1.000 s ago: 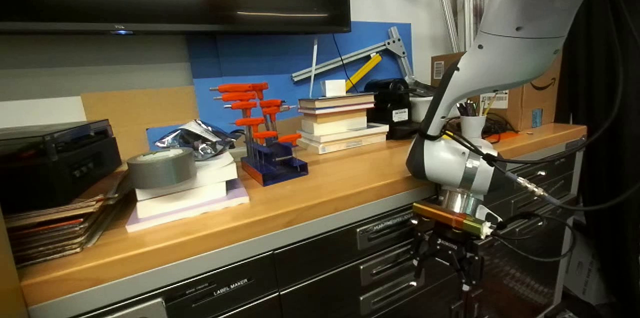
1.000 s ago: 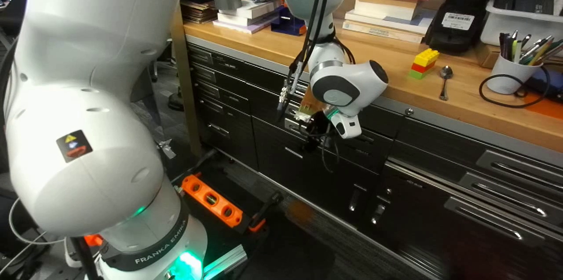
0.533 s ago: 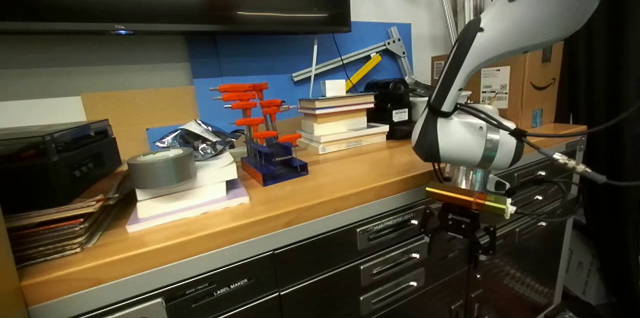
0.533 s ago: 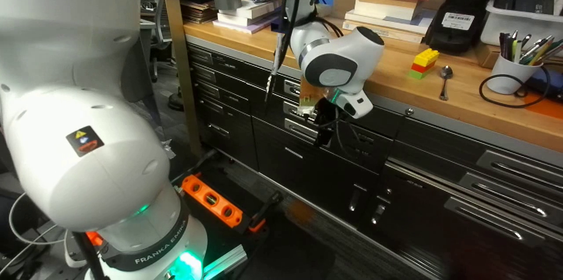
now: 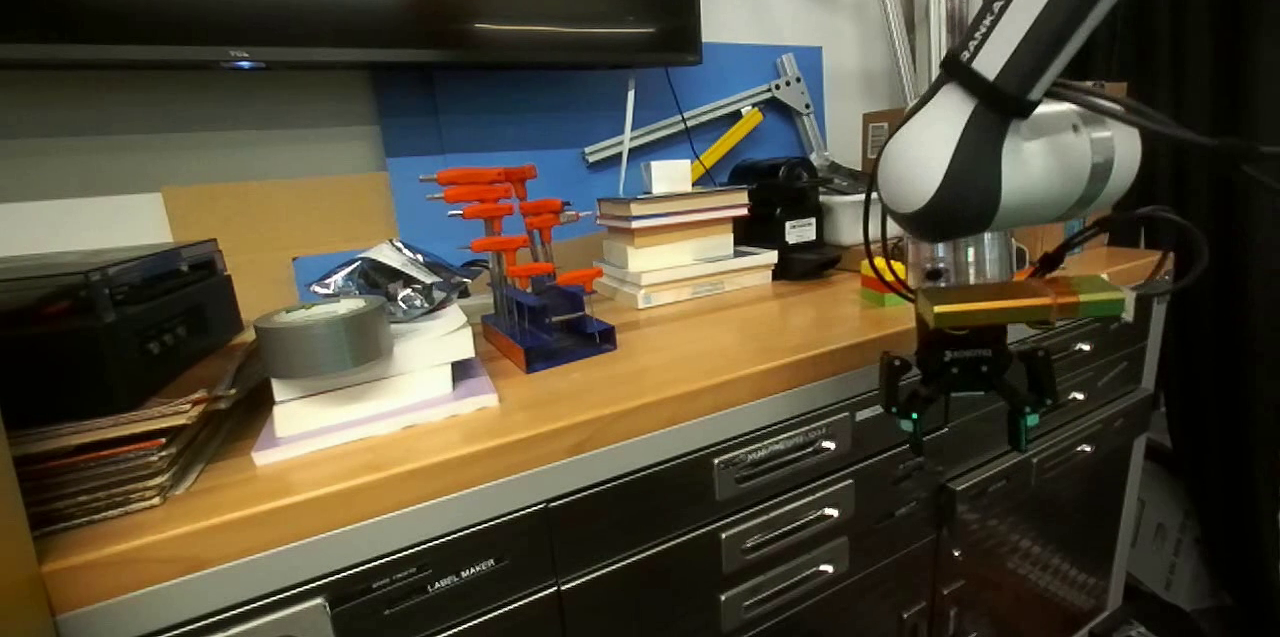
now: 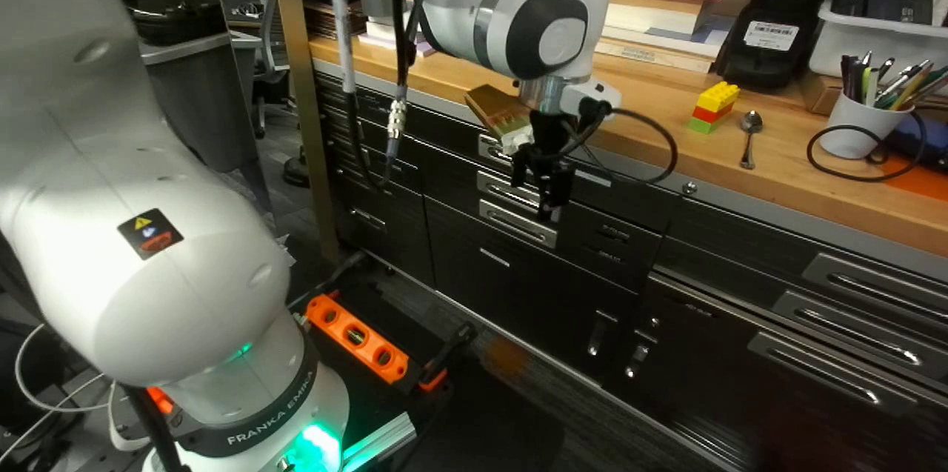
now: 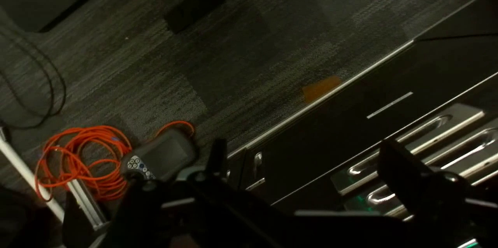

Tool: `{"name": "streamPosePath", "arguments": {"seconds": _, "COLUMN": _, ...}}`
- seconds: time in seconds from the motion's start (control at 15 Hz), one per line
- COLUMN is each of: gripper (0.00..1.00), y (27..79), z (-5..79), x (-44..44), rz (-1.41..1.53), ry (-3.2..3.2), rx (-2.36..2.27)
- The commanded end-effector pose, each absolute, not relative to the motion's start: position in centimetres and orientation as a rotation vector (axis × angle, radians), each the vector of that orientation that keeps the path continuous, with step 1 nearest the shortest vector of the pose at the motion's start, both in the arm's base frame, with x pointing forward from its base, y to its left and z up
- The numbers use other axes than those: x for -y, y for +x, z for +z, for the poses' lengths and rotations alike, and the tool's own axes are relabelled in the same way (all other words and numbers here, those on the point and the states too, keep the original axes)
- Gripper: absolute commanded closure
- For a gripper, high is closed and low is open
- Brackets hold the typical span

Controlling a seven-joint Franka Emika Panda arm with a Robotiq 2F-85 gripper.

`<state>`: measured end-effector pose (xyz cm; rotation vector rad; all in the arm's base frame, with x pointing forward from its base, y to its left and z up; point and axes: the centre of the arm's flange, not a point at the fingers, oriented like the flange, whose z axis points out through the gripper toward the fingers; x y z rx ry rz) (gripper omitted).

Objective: Put the black objects in the open drawer then close the drawer

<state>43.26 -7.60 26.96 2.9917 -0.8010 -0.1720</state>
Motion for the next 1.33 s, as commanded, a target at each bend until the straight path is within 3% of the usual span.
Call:
{"name": "streamPosePath", "arguments": {"seconds": 0.0, "gripper": 0.0, "y": 40.4, "z": 33.9, "x": 5.2, "rz": -0.084, "ry": 3.01, "rx": 0.511}}
{"name": "streamPosePath", "arguments": {"seconds": 0.67, "gripper": 0.0, "y": 35.9, "z": 44.4, "x": 2.2, "rz": 0.058, "ry": 3.026, "rx": -0.141}}
{"name": "streamPosePath", "arguments": {"seconds": 1.27, "gripper": 0.0, "y": 32.3, "z": 48.4, "x": 2.4, "rz": 0.269, "ry": 3.124, "rx": -0.281}}
